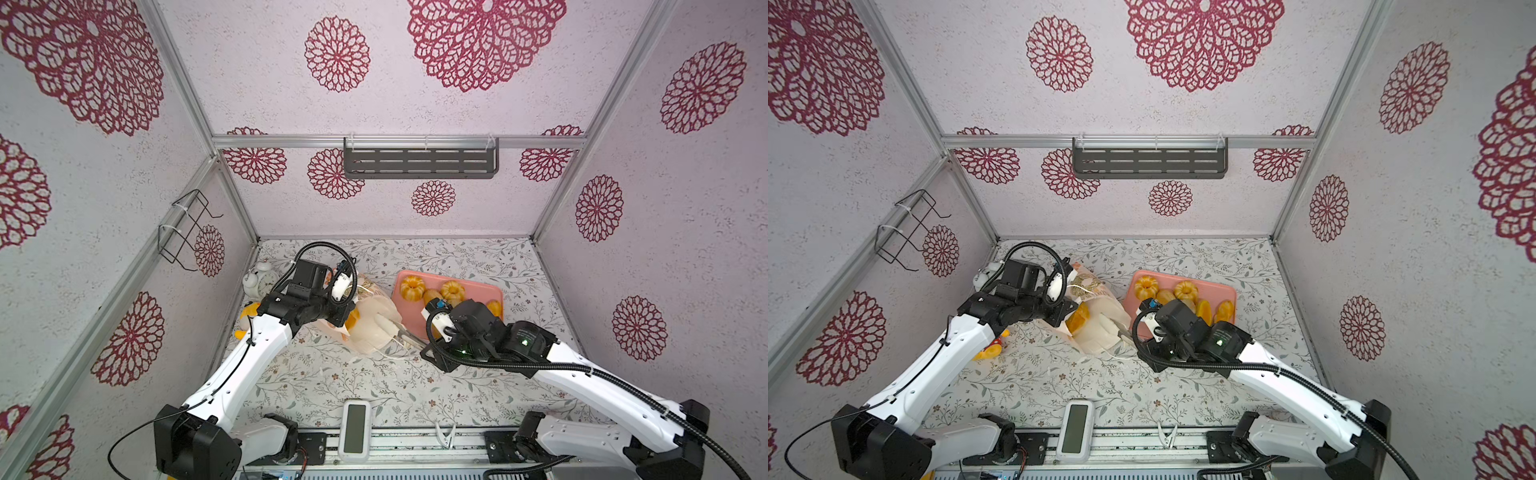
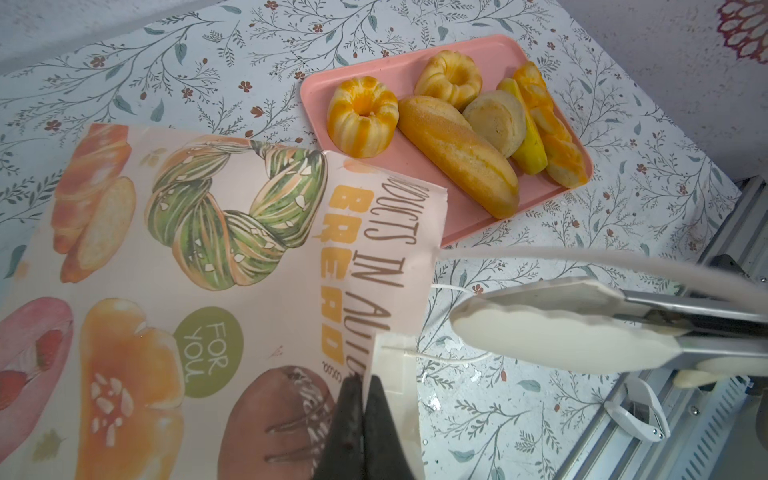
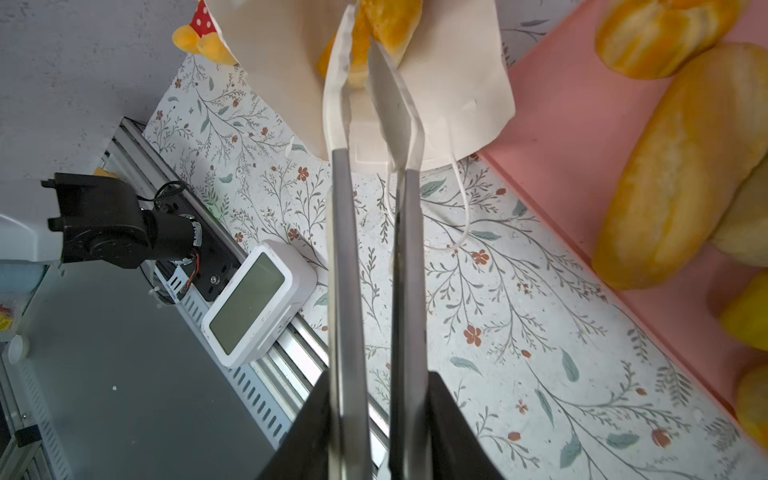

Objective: Take the fake bread out of the paper bag

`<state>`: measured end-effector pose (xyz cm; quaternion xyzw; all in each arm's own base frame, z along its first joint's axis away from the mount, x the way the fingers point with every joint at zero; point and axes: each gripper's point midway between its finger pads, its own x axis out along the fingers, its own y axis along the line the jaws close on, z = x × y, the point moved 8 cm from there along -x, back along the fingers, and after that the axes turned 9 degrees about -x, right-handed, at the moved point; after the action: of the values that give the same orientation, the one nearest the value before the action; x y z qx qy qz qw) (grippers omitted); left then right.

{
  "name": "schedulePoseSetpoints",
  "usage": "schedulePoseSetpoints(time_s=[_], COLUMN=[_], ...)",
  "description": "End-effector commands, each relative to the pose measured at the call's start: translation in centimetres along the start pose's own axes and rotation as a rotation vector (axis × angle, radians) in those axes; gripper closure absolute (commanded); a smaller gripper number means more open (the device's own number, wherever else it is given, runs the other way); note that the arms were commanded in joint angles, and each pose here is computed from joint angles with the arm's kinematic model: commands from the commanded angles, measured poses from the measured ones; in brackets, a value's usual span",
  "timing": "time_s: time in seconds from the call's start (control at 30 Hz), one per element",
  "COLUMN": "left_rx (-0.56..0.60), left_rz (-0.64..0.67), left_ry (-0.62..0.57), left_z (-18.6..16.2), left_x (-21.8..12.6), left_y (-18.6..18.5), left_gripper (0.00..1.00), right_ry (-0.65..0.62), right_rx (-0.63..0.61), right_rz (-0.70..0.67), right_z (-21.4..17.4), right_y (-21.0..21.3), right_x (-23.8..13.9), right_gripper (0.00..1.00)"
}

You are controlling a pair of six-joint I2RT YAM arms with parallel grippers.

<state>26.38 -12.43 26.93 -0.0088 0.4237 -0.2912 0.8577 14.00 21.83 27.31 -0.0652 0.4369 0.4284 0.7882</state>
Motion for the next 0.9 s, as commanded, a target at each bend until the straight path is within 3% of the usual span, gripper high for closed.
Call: schedulePoseSetpoints(time_s=[0.0, 0.23, 0.5, 0.87], left_rx=[0.011, -0.017, -0.042, -0.052], left_rz=[-0.019, -0.007, -0.002, -0.002], left_ry=[0.01, 0.006, 0.007, -0.009], left_z=[-0.3, -0.3, -0.6, -0.6], left_x=[-0.1, -0.6, -0.9, -0.8], left_y=[0.0, 0.0, -0.1, -0.1], left_gripper=[1.0, 1.0, 1.0, 1.0], right_ry=[-0.148, -0.124, -0.182, -0.181], right_rx=[-0.028, 0.001, 0.099, 0.29], right_rz=[0.08, 0.09, 0.098, 0.076], right_z=[2.2, 2.5, 4.8, 7.2], right_y=[1.0, 0.1, 0.1, -0.6], right_x=[0.8, 6.3, 7.7, 10.3], right_gripper=[0.65, 0.57, 0.42, 0.4])
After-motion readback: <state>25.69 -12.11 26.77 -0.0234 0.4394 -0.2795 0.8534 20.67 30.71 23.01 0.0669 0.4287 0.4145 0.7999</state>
